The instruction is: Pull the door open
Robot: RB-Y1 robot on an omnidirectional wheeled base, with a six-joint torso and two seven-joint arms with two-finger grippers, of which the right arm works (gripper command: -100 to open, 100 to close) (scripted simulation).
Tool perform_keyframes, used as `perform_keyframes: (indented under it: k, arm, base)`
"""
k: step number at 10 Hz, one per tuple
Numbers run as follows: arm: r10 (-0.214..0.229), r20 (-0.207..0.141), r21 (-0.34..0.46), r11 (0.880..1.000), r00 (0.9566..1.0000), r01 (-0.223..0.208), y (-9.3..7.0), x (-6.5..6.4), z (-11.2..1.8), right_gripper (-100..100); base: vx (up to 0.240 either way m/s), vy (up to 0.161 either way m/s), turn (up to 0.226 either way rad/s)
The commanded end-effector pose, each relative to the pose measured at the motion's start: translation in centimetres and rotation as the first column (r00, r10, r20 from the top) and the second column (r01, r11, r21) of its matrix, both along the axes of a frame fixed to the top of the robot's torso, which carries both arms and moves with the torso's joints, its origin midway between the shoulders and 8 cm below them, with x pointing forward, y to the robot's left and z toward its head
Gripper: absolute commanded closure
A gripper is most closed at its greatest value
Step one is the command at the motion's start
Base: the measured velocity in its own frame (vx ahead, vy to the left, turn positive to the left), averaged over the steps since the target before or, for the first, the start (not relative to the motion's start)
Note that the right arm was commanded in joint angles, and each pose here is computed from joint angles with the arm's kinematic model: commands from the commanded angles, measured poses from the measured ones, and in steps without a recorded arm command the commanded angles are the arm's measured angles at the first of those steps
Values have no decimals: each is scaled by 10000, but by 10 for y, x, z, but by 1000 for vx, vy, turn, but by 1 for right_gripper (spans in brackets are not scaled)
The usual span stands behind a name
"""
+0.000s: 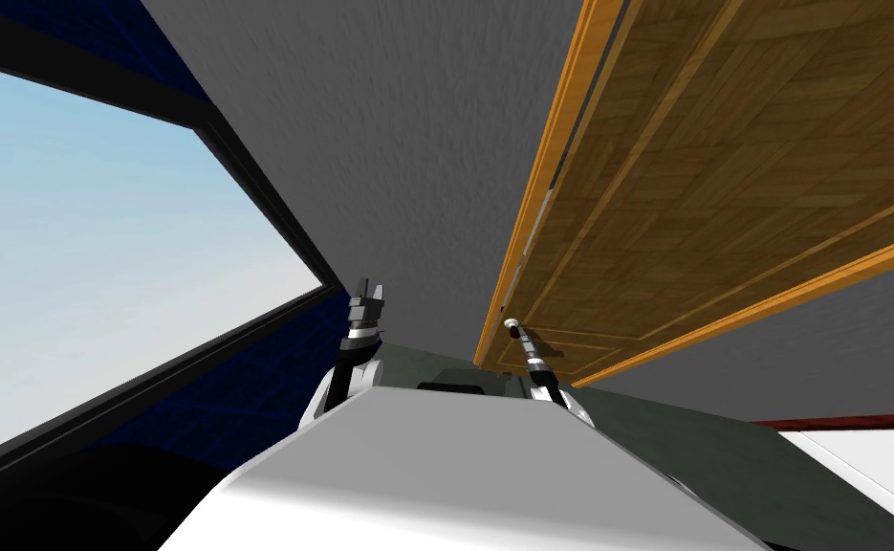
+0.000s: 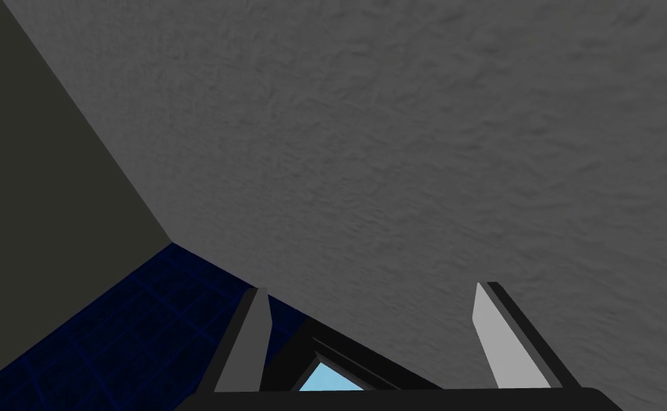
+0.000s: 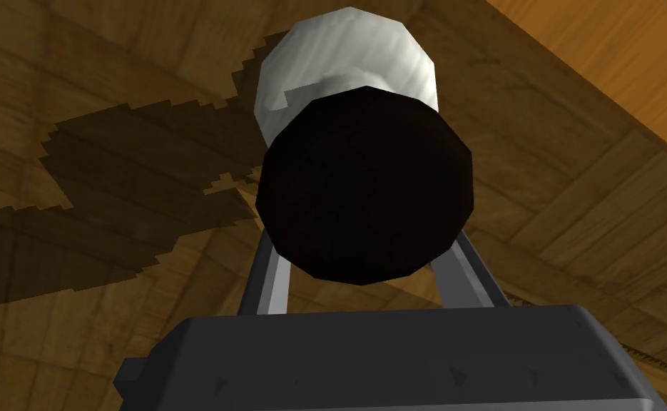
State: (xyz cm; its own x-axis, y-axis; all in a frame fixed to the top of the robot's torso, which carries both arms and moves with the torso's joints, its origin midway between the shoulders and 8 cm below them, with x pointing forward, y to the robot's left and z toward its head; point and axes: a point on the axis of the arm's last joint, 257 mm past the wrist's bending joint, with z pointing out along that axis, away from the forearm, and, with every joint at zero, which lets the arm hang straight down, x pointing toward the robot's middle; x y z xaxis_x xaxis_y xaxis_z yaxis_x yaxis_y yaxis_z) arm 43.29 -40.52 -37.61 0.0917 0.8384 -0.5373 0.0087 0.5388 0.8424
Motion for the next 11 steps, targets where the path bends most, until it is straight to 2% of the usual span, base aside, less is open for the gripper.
perform_keyframes:
  k: [1, 2, 3, 6, 7, 9, 11]
  arm:
    - [144, -31, 460, 9988, 9999, -143, 12, 2, -5, 100]
    - [136, 16, 899, 9959, 9999, -137, 12, 2, -5, 100]
    - [137, 19, 939, 9955, 9999, -138, 12, 2, -5, 100]
    - [114, 122, 1900, 9817, 9999, -135, 11, 3, -4, 100]
    - [96, 164, 2279, 9736, 9998, -131, 11, 3, -4, 100]
    - [98, 173, 2375, 9713, 9998, -136, 11, 3, -4, 100]
    - [59, 258, 3157, 9488, 9997, -137, 10, 4, -4, 100]
  base:
    - [-27, -18, 16]
    - [-31, -13, 39]
    - [-26, -10, 20]
    - [-42, -20, 43]
    - [-42, -17, 65]
    - [-19, -7, 0]
    - [-32, -14, 51]
